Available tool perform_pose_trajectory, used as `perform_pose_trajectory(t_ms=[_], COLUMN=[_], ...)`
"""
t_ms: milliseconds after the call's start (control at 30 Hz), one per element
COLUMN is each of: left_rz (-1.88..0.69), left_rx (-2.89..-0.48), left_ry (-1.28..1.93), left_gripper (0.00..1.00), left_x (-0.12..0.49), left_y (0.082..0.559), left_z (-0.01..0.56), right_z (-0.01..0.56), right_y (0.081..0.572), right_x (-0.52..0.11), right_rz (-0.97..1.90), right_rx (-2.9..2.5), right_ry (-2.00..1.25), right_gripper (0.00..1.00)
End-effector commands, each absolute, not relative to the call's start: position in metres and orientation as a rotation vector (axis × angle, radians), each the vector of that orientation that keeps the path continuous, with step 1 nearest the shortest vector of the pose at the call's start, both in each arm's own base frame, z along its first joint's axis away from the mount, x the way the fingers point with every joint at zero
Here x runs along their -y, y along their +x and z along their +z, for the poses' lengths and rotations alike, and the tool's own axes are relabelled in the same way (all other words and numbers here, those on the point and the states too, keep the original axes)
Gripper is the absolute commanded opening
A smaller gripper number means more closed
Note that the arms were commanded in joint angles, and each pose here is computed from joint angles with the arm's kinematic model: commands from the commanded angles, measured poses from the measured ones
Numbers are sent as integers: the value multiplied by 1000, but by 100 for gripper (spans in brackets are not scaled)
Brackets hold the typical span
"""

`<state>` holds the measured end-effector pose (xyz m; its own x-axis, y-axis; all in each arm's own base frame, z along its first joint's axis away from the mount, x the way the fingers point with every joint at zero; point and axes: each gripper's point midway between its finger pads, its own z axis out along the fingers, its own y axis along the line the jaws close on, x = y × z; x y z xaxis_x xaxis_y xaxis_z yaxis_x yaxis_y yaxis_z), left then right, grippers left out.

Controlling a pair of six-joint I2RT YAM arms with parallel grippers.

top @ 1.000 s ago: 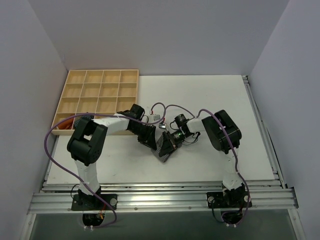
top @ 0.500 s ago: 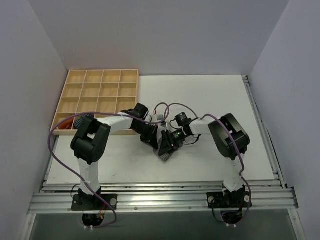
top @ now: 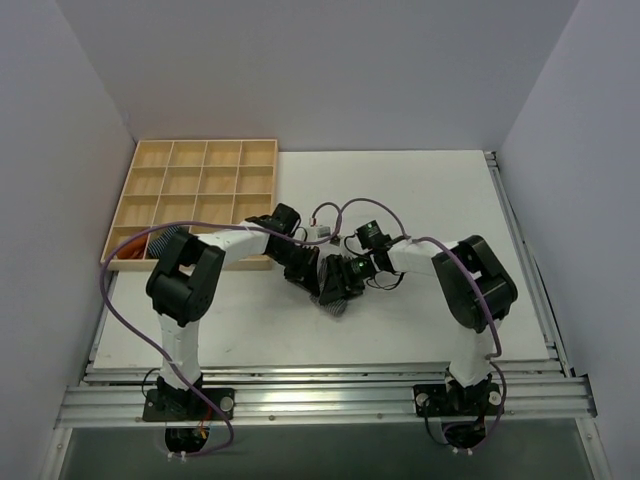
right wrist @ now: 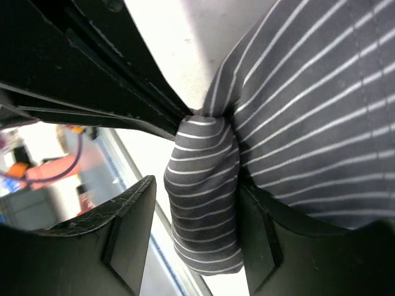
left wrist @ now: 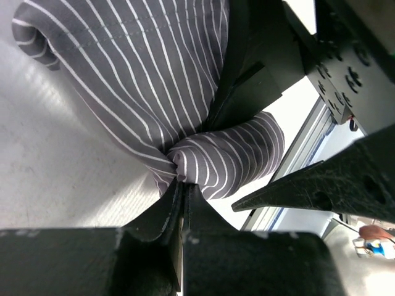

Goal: Roll the underwear

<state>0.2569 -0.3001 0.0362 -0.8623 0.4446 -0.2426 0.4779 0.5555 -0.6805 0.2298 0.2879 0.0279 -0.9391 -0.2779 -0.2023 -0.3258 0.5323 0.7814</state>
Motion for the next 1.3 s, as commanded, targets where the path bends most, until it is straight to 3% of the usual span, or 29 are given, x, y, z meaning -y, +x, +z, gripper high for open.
perform_pose_trajectory(t_ms=[0, 233, 600, 833, 1267], left_rz=[-1152, -1157, -1174, -1176, -1171], left_rx=[-2818, -2818, -2832, -2843, -2854], left_ry=[853, 857, 857, 860, 864], left_gripper=[2, 2, 2, 2, 2], left_x=[296, 298, 303, 303, 299], left_y=[244, 249, 254, 256, 264], left_z=[22, 21, 17, 17, 16], right_z=[1, 21, 12, 30, 31], right_y=[276, 284, 283, 273, 287], right_x=[-244, -235, -238, -258, -233], right_rz=[889, 786, 817, 1157, 970], right_rx=[-2702, -2683, -2678, -2599, -2606], right_ry=[-484, -503, -485, -533, -689], right_gripper=[50, 54, 52, 52, 50])
